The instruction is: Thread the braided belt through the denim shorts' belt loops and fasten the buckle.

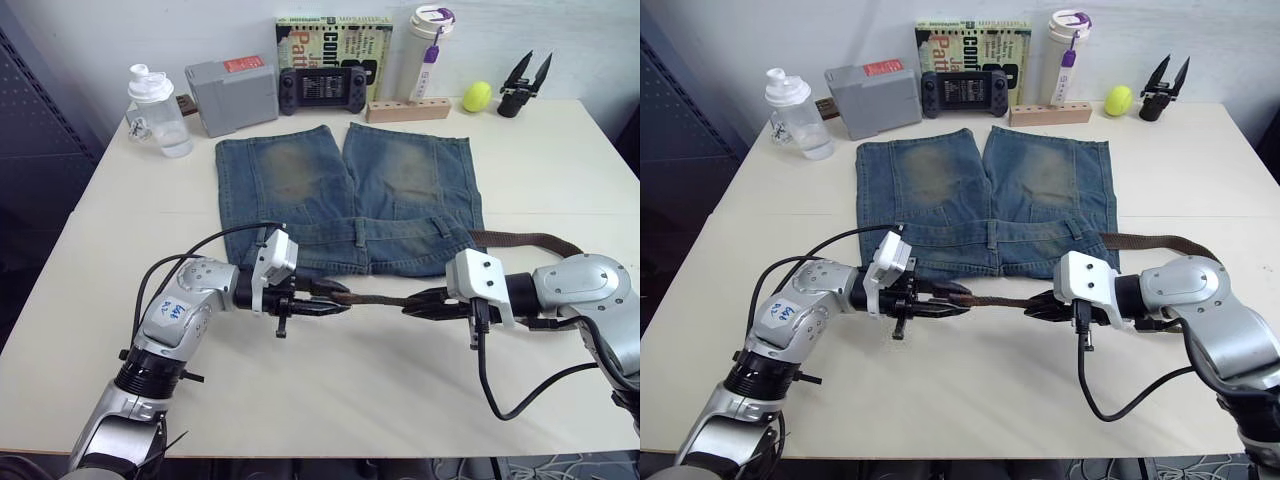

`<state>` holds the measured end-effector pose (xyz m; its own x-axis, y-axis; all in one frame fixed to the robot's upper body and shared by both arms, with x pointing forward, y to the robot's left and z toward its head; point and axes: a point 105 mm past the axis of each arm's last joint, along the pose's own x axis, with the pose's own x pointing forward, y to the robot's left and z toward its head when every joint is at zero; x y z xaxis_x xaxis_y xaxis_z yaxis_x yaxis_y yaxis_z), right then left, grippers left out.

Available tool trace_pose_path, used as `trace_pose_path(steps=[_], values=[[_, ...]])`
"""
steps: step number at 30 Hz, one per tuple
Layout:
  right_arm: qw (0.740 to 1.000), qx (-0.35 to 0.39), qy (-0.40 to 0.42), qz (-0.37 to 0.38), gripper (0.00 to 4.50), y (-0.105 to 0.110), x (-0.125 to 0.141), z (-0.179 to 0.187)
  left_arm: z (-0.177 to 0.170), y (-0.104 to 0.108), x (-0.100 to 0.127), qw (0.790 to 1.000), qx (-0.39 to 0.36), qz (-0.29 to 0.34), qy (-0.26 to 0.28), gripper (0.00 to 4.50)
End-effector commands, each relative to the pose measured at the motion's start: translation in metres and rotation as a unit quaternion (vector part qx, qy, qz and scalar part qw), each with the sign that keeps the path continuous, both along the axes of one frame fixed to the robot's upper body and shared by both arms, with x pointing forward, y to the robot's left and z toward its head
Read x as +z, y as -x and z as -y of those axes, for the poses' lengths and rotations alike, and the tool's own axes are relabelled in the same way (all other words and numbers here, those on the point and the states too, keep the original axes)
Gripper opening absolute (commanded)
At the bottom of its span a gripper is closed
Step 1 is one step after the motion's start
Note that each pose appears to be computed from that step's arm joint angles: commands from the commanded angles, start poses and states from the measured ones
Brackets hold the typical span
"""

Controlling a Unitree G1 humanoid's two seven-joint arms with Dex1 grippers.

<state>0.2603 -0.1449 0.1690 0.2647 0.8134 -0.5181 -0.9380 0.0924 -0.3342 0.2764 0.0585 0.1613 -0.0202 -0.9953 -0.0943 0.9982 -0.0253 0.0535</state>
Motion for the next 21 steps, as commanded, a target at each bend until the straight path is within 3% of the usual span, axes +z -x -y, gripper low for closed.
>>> trace_pose_path(steps=[1, 2, 8, 12, 17, 21], values=[[1.000, 0.006, -0.014, 0.015, 0.00, 0.003, 0.011, -0.005, -0.003, -0.004, 0.010, 1.000, 0.006, 0.023, 0.008, 0.04], [1.000, 0.004, -0.018, 0.013, 0.00, 0.002, 0.012, -0.006, -0.003, -0.005, 0.010, 1.000, 0.007, 0.023, 0.007, 0.04], [0.996, -0.033, -0.081, -0.013, 2.58, -0.003, 0.025, -0.007, 0.000, -0.014, 0.015, 0.999, 0.032, -0.002, 0.037, 0.00], [0.955, -0.122, -0.261, -0.065, 4.46, -0.009, 0.058, 0.010, 0.008, -0.010, 0.019, 0.988, 0.057, -0.096, 0.107, 0.00], [0.899, -0.097, -0.393, -0.167, 4.46, 0.029, 0.069, 0.017, 0.014, -0.002, 0.025, 0.969, 0.081, -0.157, 0.172, 0.00], [0.808, -0.067, -0.539, -0.227, 4.46, 0.046, 0.092, 0.027, 0.017, 0.004, 0.029, 0.960, 0.086, -0.181, 0.196, 0.00]])
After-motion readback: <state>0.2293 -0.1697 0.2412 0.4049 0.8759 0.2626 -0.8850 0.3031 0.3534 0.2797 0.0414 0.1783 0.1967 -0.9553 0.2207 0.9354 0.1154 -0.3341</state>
